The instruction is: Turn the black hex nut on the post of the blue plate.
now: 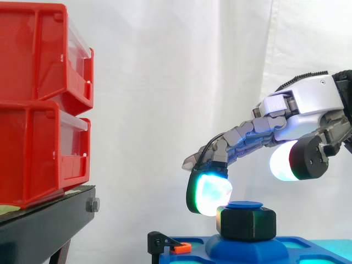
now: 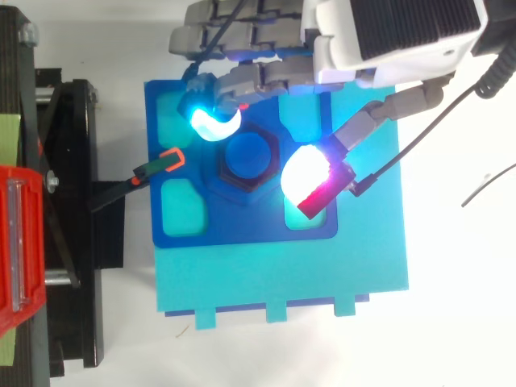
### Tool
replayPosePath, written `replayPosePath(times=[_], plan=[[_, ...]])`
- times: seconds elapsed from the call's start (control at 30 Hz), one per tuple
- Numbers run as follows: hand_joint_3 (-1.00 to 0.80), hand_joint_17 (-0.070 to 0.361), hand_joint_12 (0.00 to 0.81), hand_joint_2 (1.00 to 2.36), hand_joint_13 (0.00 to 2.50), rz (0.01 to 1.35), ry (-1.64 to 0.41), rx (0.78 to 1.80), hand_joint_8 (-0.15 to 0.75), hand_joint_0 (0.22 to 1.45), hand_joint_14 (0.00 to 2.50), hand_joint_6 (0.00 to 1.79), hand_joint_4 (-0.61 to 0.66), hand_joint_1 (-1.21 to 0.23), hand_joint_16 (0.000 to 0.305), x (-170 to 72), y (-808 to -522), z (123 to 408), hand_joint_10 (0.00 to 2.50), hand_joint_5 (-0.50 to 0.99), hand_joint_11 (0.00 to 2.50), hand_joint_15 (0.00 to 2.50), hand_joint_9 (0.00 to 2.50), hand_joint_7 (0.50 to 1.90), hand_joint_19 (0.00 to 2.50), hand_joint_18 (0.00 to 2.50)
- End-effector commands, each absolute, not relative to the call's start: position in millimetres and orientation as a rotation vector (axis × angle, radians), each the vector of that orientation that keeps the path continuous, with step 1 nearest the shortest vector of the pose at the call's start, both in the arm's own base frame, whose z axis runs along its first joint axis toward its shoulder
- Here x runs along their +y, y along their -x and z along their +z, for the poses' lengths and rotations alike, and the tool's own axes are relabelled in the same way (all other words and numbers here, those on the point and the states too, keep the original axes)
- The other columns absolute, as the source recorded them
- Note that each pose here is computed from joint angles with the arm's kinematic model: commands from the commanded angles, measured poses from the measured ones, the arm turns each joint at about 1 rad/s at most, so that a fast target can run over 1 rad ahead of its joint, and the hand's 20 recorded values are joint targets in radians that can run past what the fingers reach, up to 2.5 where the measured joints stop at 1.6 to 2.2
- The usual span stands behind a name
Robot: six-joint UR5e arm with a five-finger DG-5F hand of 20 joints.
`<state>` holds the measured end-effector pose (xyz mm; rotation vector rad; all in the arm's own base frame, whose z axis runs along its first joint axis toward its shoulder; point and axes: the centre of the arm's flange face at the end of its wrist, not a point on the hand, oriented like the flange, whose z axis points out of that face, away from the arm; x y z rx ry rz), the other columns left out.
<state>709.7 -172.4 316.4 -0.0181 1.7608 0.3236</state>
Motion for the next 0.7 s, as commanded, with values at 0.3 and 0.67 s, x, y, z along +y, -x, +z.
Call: replayPosePath(times=[0.3, 0.67], plan=[[-0.5, 0.133, 0.359, 1.0, 0.08, 0.328, 0.032, 1.719, 0.227, 0.46, 0.0, 0.5, 0.15, -0.36, 0.059, -167.8, -716.9, 326.9, 0.0, -0.22, 0.0, 0.01, 0.16, 0.89, 0.09, 0.0], [-0.5, 0.133, 0.358, 1.0, 0.08, 0.304, 0.017, 1.682, 0.228, 0.46, 0.0, 0.5, 0.15, -0.36, 0.059, -154.5, -728.4, 343.6, 0.0, -0.22, 0.0, 0.01, 0.16, 0.89, 0.09, 0.0]])
